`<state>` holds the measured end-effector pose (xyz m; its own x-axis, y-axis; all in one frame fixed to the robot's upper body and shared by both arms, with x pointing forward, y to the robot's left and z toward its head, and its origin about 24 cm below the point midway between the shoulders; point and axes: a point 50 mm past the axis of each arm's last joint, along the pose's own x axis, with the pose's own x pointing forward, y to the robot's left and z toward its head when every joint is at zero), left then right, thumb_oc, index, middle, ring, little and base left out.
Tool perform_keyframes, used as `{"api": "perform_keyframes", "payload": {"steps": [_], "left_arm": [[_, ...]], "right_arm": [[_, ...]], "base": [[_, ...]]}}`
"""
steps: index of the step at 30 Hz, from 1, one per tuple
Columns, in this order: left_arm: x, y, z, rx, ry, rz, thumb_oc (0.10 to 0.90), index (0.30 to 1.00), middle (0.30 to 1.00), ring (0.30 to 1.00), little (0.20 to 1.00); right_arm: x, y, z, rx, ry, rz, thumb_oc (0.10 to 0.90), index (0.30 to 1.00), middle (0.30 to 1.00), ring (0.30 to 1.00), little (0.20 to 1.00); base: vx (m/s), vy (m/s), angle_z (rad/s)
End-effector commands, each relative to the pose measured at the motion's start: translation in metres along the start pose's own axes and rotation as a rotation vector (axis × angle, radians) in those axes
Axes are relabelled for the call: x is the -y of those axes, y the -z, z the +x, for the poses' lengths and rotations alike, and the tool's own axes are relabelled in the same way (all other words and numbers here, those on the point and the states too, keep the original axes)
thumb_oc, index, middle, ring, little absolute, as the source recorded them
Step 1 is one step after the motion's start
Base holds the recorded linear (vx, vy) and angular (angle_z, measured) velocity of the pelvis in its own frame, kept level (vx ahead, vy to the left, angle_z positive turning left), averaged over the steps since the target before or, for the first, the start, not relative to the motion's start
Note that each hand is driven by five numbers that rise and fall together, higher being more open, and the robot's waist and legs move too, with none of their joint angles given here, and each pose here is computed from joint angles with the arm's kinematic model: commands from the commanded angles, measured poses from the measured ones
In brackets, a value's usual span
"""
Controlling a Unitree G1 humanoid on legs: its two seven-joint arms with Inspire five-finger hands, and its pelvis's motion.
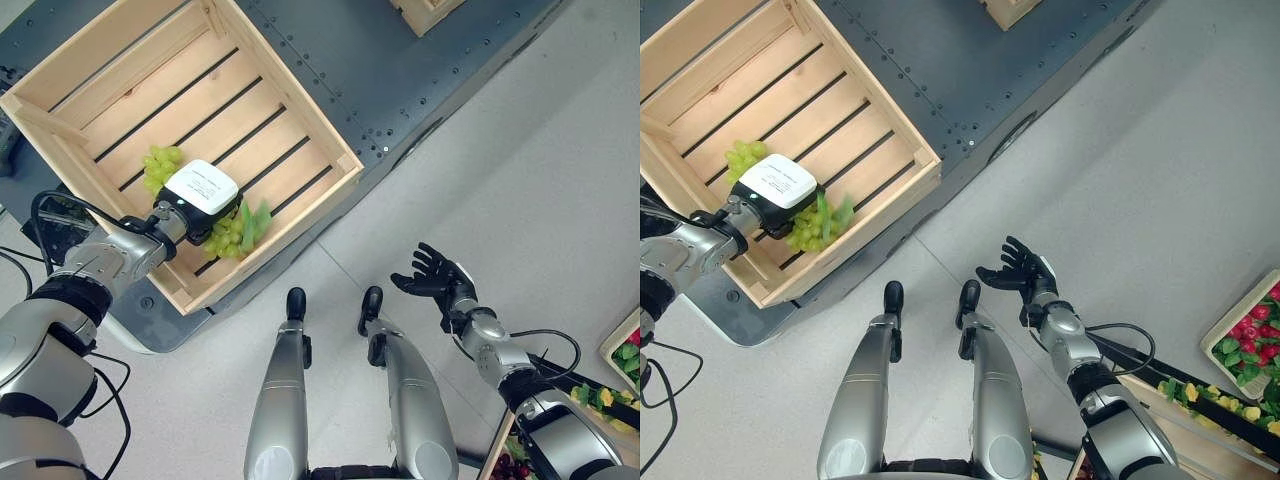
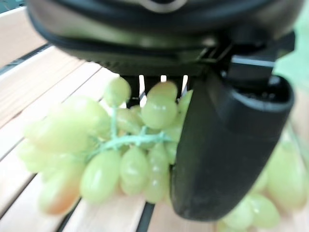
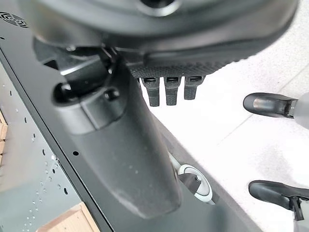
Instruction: Pick up the fruits from the basket on one side to the basket on the other side
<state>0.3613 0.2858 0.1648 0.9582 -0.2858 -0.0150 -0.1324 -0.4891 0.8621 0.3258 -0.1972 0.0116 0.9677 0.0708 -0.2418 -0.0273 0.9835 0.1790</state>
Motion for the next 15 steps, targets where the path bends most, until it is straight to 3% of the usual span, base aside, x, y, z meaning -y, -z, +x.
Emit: {"api": "perform_keyframes", "payload": {"steps": [1,9,15], "left_arm": [[-0.027,0.002,0.004,-0.038,-0.24,-0.12,0.4,0.3,0.3,0.3,0.3],[-0.026,-0.005,-0.009,-0.141,-0.461,-0.513,0.4,0.3,0.3,0.3,0.3],[-0.016,-0.027,-0.018,-0.143,-0.538,-0.851,0.4,0.3,0.3,0.3,0.3]], "right_arm": [[0.017,-0.034,-0.005,0.195,0.053,0.074,0.8,0.9,0.9,0.9,0.9],[0.011,-0.022,-0.014,0.191,0.027,0.059,0.8,0.9,0.9,0.9,0.9],[0.003,-0.009,-0.026,0.176,0.027,0.006,0.8,0.9,0.9,0.9,0.9]], "base": [[0.0,0.0,0.0],[0.02,-0.005,-0.04],[0.13,0.011,-0.07]]}}
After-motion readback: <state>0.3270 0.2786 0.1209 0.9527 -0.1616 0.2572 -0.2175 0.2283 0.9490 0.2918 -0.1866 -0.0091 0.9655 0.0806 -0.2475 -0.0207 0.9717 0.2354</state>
